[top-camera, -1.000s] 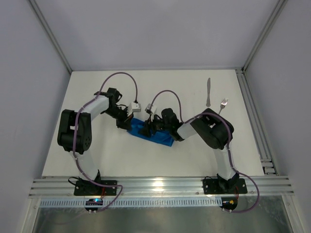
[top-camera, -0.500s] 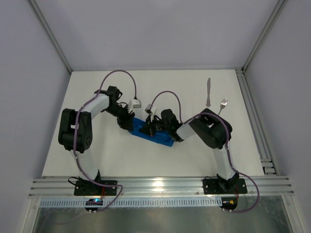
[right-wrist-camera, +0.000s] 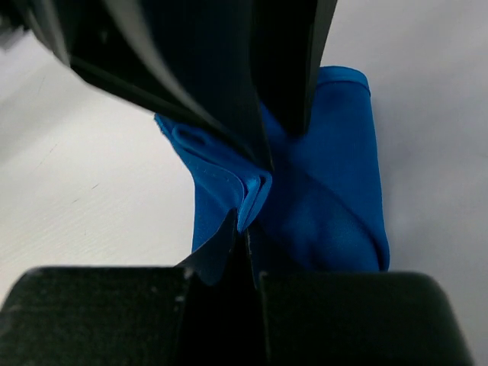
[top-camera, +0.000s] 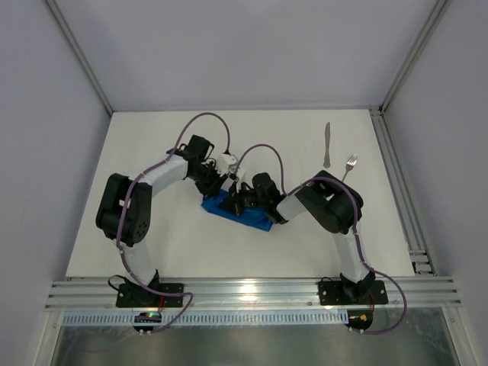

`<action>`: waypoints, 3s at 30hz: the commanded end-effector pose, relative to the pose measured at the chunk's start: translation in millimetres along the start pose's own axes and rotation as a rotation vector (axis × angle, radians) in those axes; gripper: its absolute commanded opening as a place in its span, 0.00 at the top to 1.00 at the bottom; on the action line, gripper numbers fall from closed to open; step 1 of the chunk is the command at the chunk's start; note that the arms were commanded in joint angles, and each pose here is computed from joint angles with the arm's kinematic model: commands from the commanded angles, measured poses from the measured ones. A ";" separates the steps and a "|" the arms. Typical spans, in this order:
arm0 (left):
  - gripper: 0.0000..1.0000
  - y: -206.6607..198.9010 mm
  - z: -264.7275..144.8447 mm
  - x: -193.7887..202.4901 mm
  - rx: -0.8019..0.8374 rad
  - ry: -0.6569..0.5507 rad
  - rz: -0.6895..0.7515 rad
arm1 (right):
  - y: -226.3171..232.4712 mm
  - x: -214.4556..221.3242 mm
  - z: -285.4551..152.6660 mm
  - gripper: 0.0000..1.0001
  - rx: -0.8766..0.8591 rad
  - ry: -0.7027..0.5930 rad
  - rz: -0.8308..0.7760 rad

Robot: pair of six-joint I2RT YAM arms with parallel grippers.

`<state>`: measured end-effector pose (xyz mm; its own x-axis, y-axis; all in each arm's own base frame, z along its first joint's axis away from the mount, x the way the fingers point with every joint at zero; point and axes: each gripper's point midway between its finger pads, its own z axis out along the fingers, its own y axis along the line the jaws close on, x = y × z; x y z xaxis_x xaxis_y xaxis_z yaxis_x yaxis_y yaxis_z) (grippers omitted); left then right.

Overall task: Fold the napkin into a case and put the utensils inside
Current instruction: Pick up the top corner of the smaller rectangle folded napkin from the center of the board, then grasp the top corner of the smaller rectangle folded napkin from the folded napkin.

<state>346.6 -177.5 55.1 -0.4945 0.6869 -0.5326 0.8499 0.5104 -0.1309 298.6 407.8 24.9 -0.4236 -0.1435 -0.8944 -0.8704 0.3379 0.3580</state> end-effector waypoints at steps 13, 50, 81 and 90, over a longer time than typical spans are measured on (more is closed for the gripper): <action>0.52 -9.4 23.4 9.6 -0.097 0.067 0.156 | 9.0 -0.3 -4.7 0.96 -0.014 -0.021 -0.034; 0.82 -10.0 4.0 17.0 -0.183 0.035 0.128 | -24.2 14.3 -28.6 0.95 0.142 0.097 0.513; 0.60 -6.1 -4.7 -30.8 -0.217 -0.136 0.155 | -18.4 25.0 -24.0 0.96 0.071 0.139 0.523; 0.51 -9.2 7.6 -28.9 -0.156 -0.094 0.241 | -13.9 29.4 -26.5 0.96 0.047 0.155 0.509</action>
<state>351.5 -192.7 62.8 -0.3090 0.7451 -0.5910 0.8716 0.4705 0.1376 299.4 380.3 21.5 -0.8080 -0.0391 -0.5878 -0.5483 0.4151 0.7260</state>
